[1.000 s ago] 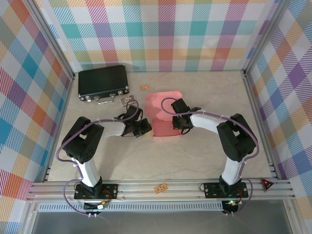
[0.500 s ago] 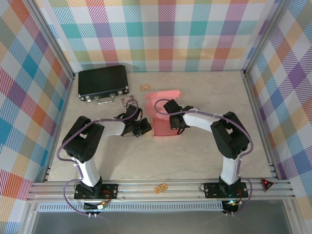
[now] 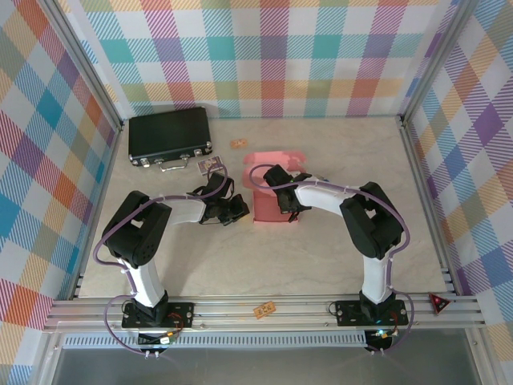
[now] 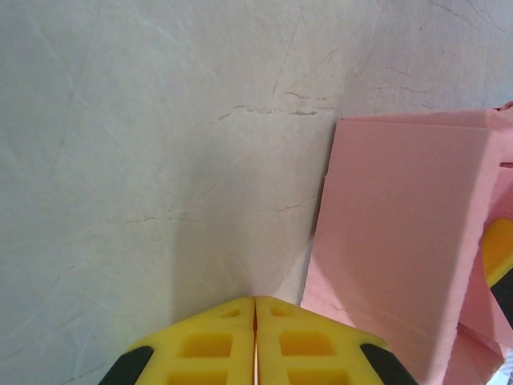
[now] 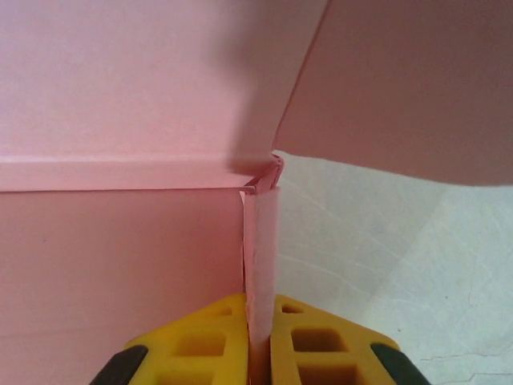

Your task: Fold the paper box

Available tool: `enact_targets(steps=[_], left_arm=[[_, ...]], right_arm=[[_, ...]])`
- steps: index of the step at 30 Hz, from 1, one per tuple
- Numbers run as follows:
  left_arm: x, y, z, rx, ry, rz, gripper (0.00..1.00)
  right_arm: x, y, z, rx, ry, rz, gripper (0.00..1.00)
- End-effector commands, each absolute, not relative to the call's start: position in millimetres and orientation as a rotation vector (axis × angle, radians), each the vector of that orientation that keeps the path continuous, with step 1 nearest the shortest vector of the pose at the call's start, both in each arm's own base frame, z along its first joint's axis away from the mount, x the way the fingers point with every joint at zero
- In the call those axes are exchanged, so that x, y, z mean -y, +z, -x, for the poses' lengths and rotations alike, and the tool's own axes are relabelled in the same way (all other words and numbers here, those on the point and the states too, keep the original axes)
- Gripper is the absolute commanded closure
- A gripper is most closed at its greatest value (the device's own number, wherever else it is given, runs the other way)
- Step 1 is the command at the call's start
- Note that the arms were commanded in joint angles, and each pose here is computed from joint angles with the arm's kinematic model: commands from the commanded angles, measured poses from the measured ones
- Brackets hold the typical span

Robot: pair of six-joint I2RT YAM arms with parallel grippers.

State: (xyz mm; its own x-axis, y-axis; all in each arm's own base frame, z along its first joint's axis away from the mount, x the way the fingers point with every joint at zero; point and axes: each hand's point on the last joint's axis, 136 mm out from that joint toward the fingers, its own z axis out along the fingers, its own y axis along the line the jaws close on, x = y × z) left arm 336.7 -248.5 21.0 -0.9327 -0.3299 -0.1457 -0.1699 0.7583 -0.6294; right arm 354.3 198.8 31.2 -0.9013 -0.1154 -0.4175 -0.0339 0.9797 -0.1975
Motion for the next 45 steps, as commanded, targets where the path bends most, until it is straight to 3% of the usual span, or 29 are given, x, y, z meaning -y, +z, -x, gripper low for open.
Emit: enact_targets(steps=[1, 18, 33, 45], left_arm=[[254.3, 18.9, -339.9, -2.706, -0.960, 0.391, 0.92], [257.3, 27.7, -338.7, -2.685, -0.997, 0.372, 0.91], [273.3, 33.9, -326.4, -2.668, -1.074, 0.304, 0.93], [263.4, 25.1, -313.3, -2.674, -1.024, 0.368, 0.93]], right_arm=[[-183.4, -4.9, -327.4, -2.823, -0.342, 0.154, 0.86], [-195.7, 44.0, -327.7, -2.763, -0.156, 0.145, 0.68], [-213.6, 31.6, -337.1, -2.767, -0.104, 0.316, 0.76], [-214.8, 43.6, -340.8, -2.752, -0.087, 0.390, 0.70]])
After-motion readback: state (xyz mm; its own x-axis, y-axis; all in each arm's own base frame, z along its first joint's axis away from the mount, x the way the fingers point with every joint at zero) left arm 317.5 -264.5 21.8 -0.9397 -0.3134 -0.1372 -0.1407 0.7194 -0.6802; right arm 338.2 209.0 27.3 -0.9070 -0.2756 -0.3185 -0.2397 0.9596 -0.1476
